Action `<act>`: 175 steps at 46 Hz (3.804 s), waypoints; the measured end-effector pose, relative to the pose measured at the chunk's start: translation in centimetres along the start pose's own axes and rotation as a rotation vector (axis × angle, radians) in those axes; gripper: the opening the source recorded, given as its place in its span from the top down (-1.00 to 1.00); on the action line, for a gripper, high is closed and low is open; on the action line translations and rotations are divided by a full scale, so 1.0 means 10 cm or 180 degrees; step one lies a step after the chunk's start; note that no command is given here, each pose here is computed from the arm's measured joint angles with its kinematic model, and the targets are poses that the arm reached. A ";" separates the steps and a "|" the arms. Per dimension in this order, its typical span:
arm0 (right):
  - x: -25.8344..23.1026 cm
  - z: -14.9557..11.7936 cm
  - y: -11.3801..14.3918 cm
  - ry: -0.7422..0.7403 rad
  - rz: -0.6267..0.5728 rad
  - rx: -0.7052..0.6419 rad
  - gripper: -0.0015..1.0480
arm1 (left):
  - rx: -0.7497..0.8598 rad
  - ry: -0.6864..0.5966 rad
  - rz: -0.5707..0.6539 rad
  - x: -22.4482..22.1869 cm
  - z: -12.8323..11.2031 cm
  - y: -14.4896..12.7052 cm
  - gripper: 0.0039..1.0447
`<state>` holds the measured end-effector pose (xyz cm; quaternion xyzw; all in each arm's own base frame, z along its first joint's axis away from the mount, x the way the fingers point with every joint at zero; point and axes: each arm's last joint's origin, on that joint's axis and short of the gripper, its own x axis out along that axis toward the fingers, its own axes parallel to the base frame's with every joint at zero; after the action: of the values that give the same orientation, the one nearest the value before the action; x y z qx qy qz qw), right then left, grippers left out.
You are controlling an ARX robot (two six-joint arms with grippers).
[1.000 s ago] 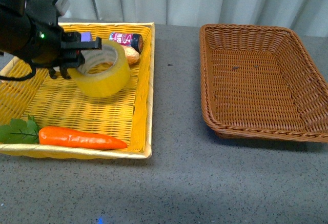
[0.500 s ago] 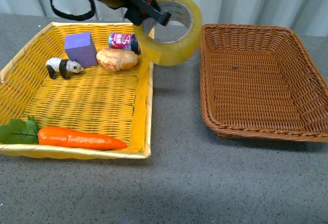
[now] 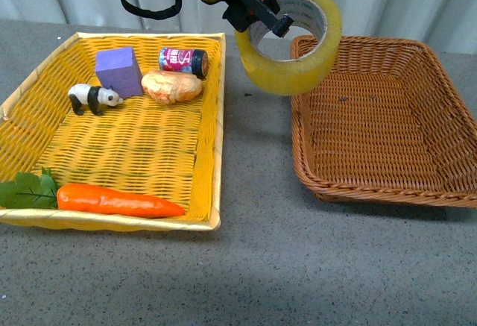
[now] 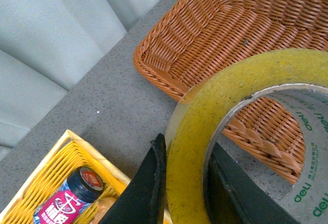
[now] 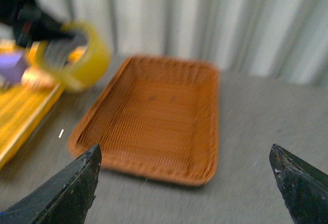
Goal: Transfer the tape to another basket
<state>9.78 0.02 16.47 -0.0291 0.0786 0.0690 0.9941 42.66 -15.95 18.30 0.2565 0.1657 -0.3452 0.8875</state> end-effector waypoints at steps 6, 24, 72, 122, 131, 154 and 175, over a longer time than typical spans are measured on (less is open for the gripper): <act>0.15 0.09 -0.01 0.0511 0.0433 -0.0061 -0.83 | 0.0003 -0.0001 0.0001 0.00 0.00 0.00 0.69; 1.40 0.55 0.04 0.0914 0.0505 0.0111 -0.83 | 0.0003 -0.0001 0.0000 0.00 0.00 0.00 0.69; 2.85 0.58 0.75 0.1785 0.0763 0.0606 -0.83 | 0.0003 -0.0001 0.0001 0.00 0.00 0.00 0.69; 3.05 0.48 0.56 0.1894 0.0570 0.1167 0.70 | -0.0020 -0.0053 -0.0021 -0.01 0.04 -0.02 -0.38; 3.17 0.49 0.42 0.1794 0.0342 0.1178 0.70 | -0.0304 0.0103 0.0401 -0.02 0.06 -0.01 -0.90; 3.37 0.08 0.00 0.2168 -0.0331 0.1022 0.70 | -0.1109 0.0184 0.1252 -0.39 -0.18 0.07 -0.88; 3.40 -0.25 -0.02 0.2517 -0.0384 0.0817 0.61 | -0.1391 0.0222 0.1567 -0.49 -0.32 0.12 -0.88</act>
<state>42.71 4.15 8.56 0.0662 0.4603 -0.0162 0.8852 39.69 -10.80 18.39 0.1041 0.1991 -0.0677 0.9721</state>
